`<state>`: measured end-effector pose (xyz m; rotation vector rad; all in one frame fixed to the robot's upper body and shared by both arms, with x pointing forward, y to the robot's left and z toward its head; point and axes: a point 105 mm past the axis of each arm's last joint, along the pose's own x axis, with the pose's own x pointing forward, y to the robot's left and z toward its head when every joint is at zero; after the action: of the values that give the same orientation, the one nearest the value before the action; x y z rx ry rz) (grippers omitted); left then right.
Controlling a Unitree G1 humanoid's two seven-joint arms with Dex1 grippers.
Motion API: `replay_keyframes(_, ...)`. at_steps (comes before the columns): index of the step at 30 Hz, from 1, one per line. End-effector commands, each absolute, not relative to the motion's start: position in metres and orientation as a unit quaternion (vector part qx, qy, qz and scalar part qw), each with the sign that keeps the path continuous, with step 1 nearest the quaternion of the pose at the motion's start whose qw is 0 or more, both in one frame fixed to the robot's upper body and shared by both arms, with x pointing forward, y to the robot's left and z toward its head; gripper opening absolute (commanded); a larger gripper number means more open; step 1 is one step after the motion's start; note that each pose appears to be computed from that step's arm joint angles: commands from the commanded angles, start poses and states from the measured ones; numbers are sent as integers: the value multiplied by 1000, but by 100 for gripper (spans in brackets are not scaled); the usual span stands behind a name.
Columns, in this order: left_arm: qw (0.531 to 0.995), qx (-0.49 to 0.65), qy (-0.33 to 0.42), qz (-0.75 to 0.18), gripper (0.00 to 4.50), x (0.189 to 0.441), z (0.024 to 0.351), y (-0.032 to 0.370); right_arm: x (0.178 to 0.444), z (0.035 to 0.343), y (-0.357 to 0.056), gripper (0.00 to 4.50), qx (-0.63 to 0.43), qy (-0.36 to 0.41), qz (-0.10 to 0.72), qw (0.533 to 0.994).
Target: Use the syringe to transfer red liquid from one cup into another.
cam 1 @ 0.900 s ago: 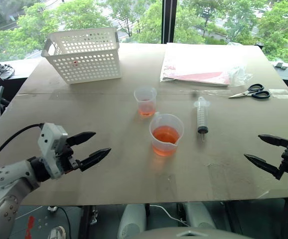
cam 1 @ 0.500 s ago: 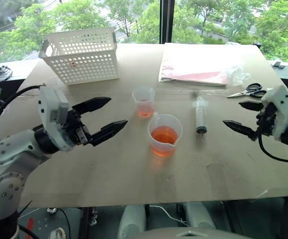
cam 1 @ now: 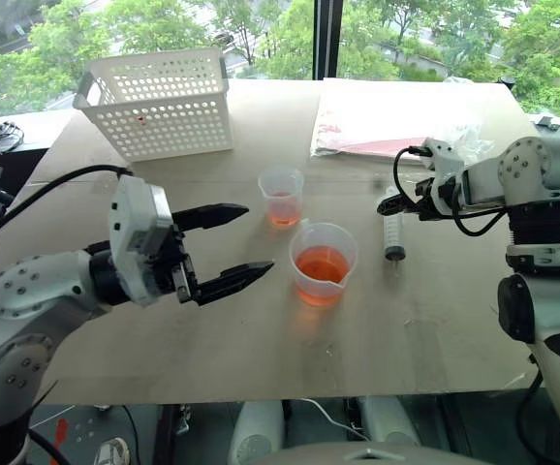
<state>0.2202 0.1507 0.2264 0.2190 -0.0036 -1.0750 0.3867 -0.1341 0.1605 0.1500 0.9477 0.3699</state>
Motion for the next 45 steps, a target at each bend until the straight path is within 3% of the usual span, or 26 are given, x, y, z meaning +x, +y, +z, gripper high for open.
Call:
replay_keyframes(1,848,119,-17,-517,447,212,232,145,392,170,-132,450,75,460,157,871)
replay_keyframes(8,854,109,-18,-508,447,208,234,145,401,162,-132,450,43,477,112,871)
replay_keyframes(11,857,104,-18,-504,450,207,234,145,408,150,-127,370,37,475,112,872)
replay_keyframes(12,858,102,-18,-503,450,207,234,145,409,148,-125,299,35,474,117,872)
replay_keyframes(17,865,96,-18,-492,450,205,234,146,411,134,-129,161,-3,476,130,870)
replay_keyframes(20,869,90,-21,-486,450,205,234,147,413,141,-139,156,-29,455,154,877)
replay_keyframes(21,870,89,-21,-484,450,205,234,147,413,156,-142,154,-25,428,182,885)
replay_keyframes(23,877,77,-29,-473,450,208,236,150,410,207,-134,152,56,305,284,907)
replay_keyframes(25,889,61,-38,-452,450,214,238,156,388,261,-128,151,140,164,380,899)
replay_keyframes(30,916,12,-61,-397,450,237,240,174,314,315,-107,149,118,-39,499,858)
replay_keyframes(33,916,-3,-70,-395,450,248,242,174,278,309,-88,148,107,-94,541,829)
replay_keyframes(36,912,-5,-75,-403,450,259,246,173,262,295,-75,147,130,-146,559,806)
replay_keyframes(45,898,4,-96,-429,450,284,262,166,271,241,-37,146,94,-180,561,802)
